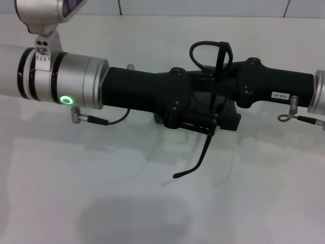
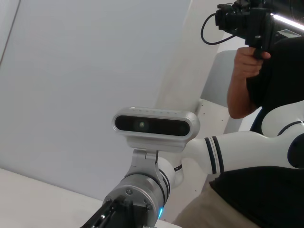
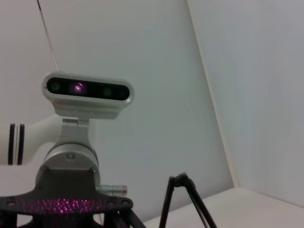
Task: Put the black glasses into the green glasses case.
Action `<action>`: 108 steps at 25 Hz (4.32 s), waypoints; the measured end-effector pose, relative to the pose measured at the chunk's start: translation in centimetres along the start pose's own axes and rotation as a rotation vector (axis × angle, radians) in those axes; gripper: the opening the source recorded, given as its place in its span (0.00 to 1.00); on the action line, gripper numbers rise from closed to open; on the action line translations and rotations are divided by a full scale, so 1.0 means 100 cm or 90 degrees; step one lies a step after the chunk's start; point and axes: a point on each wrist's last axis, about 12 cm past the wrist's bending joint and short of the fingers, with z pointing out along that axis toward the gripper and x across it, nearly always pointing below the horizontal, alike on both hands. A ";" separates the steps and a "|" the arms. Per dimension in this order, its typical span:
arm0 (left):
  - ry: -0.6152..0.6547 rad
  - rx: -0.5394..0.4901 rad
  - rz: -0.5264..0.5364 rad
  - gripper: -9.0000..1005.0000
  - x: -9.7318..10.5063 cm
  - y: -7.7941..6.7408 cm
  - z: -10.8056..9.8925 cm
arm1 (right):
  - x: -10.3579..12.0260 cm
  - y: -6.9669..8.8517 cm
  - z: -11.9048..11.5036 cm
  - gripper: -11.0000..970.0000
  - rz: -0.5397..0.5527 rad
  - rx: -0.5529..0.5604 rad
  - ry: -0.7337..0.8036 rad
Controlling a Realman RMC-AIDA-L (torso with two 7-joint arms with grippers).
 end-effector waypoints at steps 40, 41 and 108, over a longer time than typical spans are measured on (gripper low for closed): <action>-0.017 -0.039 0.025 0.82 0.007 -0.002 -0.020 | -0.013 0.001 -0.022 0.12 0.027 -0.037 -0.029; -0.017 -0.052 0.025 0.82 0.008 -0.002 -0.024 | -0.017 0.001 -0.027 0.12 0.023 -0.044 -0.041; 0.000 -0.037 0.057 0.82 -0.003 0.000 -0.025 | -0.011 -0.007 -0.009 0.12 0.017 -0.011 0.018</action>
